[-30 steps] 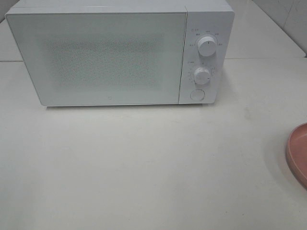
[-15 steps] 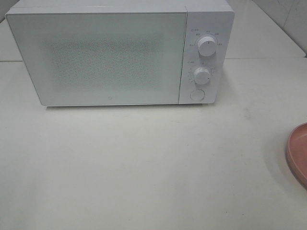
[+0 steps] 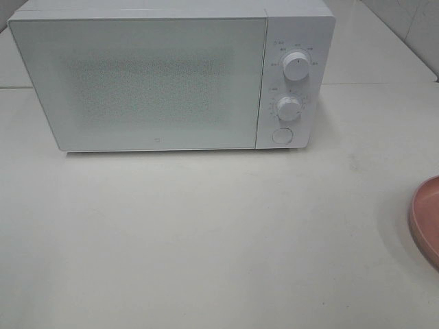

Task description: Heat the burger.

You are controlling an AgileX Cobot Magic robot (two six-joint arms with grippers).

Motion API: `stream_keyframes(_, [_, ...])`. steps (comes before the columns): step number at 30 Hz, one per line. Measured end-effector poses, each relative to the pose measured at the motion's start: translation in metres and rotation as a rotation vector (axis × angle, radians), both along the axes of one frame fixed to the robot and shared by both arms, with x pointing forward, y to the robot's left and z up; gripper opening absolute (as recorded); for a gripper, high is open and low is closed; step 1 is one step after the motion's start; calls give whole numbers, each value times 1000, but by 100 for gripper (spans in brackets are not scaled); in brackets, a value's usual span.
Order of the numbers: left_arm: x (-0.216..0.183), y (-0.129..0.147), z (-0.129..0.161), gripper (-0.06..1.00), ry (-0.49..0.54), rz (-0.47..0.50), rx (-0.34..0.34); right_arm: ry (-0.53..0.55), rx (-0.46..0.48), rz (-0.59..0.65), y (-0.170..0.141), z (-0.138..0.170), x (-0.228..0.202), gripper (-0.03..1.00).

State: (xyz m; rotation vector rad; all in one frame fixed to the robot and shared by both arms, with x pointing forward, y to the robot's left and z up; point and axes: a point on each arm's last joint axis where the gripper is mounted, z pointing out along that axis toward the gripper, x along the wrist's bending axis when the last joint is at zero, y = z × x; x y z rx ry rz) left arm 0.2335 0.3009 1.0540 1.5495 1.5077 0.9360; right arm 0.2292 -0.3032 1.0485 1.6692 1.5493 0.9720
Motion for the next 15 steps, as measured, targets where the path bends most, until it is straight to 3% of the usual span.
stream_keyframes(15, [0, 0, 0, 95, 0, 0, 0, 0, 0, 0, 0, 0, 0, 76])
